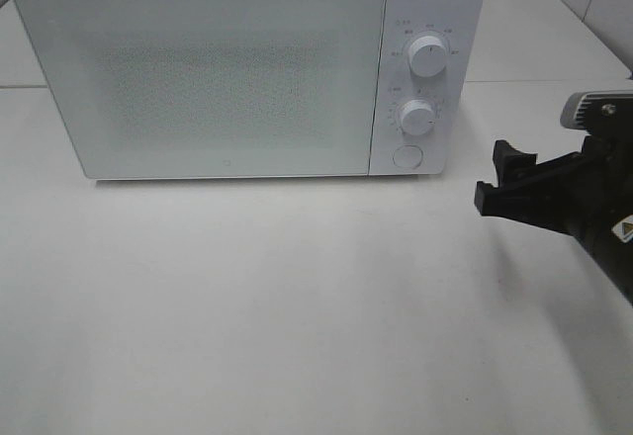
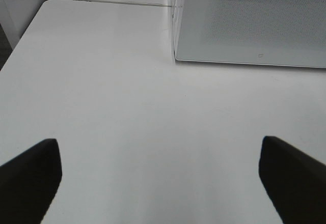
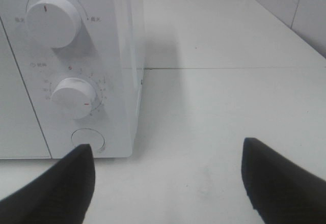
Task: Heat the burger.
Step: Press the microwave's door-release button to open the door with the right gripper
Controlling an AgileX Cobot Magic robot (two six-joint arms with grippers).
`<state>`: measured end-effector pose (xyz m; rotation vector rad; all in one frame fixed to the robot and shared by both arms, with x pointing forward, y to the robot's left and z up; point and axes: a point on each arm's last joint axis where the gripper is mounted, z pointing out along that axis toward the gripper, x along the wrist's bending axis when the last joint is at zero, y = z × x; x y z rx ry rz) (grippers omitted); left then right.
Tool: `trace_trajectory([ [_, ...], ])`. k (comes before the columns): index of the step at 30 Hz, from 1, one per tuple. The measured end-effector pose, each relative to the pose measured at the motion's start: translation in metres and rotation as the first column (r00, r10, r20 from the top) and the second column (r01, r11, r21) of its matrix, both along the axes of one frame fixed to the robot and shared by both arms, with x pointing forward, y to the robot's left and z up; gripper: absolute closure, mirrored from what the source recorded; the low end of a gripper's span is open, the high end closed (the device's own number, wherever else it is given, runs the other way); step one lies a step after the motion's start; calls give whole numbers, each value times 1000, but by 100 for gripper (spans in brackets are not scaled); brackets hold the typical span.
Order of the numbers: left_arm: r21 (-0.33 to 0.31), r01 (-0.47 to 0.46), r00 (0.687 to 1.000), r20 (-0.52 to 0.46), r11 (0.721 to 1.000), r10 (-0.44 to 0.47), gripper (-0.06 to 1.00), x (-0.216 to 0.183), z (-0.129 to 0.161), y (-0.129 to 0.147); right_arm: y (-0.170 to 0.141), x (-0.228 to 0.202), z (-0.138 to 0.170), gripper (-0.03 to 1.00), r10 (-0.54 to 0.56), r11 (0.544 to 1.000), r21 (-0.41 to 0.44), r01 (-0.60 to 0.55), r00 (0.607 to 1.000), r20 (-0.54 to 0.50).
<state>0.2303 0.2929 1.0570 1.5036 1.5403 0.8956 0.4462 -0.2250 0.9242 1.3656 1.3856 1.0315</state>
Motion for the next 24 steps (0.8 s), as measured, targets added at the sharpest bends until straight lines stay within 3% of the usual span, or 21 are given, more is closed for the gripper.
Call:
trace_trajectory([
  [12, 0, 0, 1000, 0, 1000, 0, -3, 0, 0, 0, 64, 14, -7, 20, 60, 998, -6, -60, 998, -11],
  [24, 0, 0, 1000, 0, 1000, 0, -3, 0, 0, 0, 93, 25, -12, 20, 78, 997, 4, -78, 995, -63],
])
